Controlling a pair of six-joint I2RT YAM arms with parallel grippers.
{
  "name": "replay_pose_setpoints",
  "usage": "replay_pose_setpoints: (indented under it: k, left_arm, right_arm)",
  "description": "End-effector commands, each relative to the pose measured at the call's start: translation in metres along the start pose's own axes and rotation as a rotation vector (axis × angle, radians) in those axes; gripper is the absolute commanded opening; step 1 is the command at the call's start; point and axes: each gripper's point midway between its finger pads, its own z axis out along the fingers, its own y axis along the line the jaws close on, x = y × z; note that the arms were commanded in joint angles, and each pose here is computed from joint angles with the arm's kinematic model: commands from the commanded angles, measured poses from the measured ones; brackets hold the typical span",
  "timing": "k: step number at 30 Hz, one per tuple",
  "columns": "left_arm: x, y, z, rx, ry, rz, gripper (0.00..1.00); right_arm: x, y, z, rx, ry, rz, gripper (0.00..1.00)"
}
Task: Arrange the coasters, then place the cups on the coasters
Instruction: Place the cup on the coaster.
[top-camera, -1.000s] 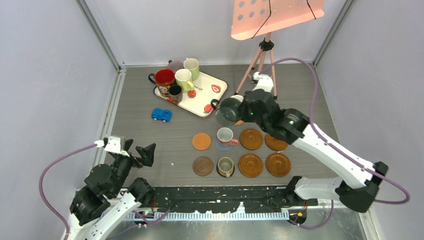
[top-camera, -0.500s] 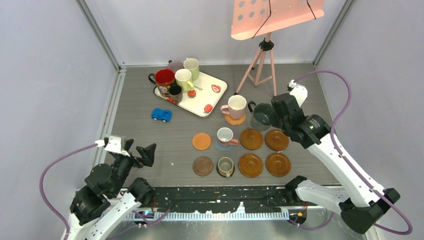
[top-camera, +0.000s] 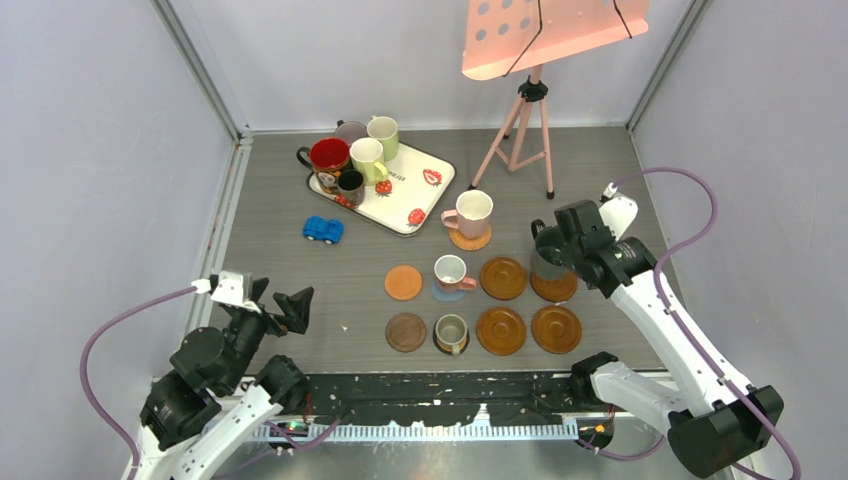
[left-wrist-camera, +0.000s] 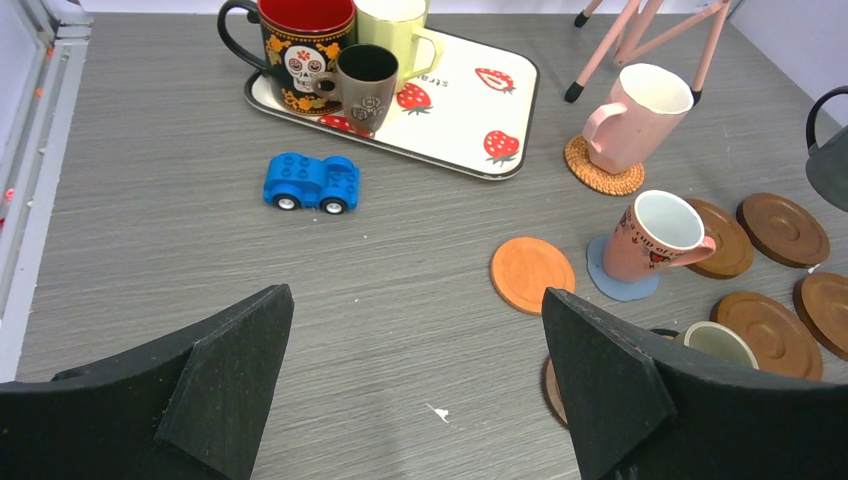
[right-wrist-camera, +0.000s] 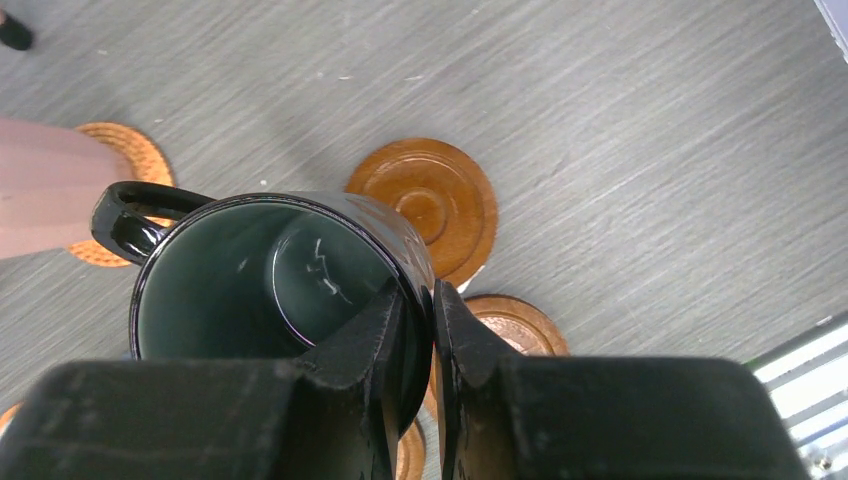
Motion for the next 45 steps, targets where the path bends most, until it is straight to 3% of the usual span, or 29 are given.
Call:
replay_pose_setpoints:
  k: [1,14,32,45]
  left_arm:
    - [-0.006,-0.009,0.007,0.03,-0.009,0.011,0.99]
    - [-0.007,-0.007,0.004,0.024,-0.013,0.0,0.99]
    - [-0.007,-0.004,0.003,0.012,-0.02,-0.001,0.99]
    - [-0.007,-0.004,0.003,0.011,-0.016,0.001,0.99]
  right_arm:
    - [-0.018,-0.006,0.008,0.025,-0.115,0.138,0.05]
    - [0.007,-0.018,0.047,0.015,-0.09,0.246,0.05]
    - [0.022,-0.023,0.067,0.093,-0.042,0.193,0.06]
    - [0.031,-0.028,0.079,0.139,-0.03,0.152,0.13]
